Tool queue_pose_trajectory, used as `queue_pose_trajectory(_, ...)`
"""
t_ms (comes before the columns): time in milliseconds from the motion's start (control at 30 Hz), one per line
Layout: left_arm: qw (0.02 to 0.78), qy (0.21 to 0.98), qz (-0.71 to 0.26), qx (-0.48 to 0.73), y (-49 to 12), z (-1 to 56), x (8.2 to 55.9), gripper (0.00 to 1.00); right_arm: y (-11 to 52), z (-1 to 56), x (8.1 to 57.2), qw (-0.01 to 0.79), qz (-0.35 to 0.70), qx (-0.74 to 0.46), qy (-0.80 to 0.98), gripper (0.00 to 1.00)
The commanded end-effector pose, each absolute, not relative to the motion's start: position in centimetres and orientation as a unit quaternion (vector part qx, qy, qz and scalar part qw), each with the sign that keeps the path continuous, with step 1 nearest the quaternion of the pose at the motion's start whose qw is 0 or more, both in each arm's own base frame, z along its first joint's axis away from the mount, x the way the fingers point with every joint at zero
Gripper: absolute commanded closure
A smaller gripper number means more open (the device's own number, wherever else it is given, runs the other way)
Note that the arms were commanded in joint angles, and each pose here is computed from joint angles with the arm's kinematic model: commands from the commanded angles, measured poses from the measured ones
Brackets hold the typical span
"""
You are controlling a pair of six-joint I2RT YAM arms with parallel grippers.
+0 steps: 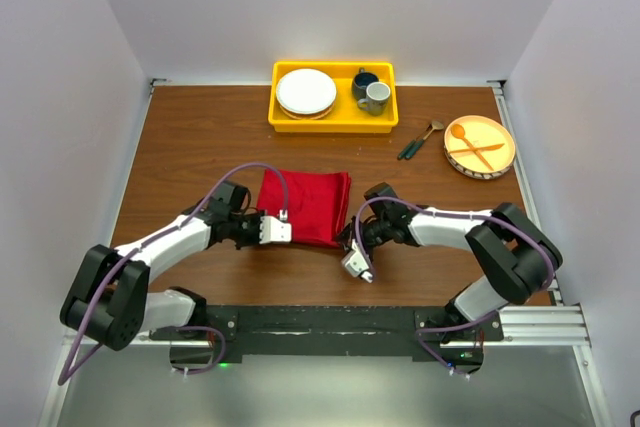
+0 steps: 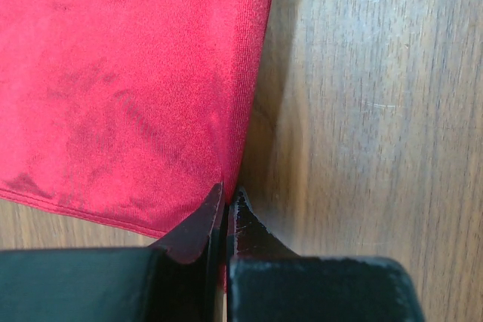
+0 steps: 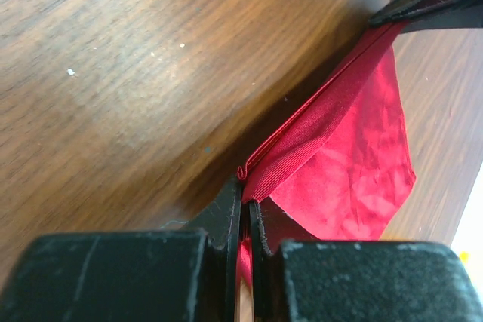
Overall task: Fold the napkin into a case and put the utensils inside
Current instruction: Turn over the upper triangle folded napkin at the center of the board, then smooth out the lower triangle-folded napkin at the center of the board.
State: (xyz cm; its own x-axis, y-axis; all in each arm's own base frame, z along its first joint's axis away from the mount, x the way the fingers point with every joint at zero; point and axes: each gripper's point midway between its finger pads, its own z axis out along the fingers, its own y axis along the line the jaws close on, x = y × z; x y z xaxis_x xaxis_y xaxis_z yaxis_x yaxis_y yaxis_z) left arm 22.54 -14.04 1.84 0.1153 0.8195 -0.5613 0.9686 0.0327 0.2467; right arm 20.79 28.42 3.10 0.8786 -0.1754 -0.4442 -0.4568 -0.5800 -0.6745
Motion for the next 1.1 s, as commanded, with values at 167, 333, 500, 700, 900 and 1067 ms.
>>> queue_pose_trajectory(167,0.262,0.668,-0.091,0.69,-11.9,1.3,21.9,0.64,25.9,2.4,18.9,0.371,0.171,-0.889,0.209,0.46)
queue_pose_trajectory(333,0.28,0.653,-0.126,0.692,-13.1,4.0,21.0,0.41,25.2,5.0,19.0,0.385,0.157,-0.875,0.246,0.29)
queue_pose_trajectory(500,0.309,0.638,-0.155,0.688,-14.4,8.3,20.6,0.37,25.3,10.2,20.1,0.425,0.171,-0.805,0.376,0.26)
queue_pose_trajectory(700,0.438,0.683,-0.187,0.554,-18.1,15.2,25.6,0.35,24.0,15.3,27.4,0.448,0.215,-0.554,0.668,0.32)
queue_pose_trajectory(900,0.454,0.778,-0.259,0.349,-21.6,16.4,31.6,0.51,20.4,14.3,34.3,0.367,0.286,-0.251,0.849,0.38)
queue_pose_trajectory(1067,0.453,0.769,-0.276,0.358,-25.9,14.8,32.0,0.67,21.7,11.3,36.4,0.272,0.34,-0.102,0.894,0.4)
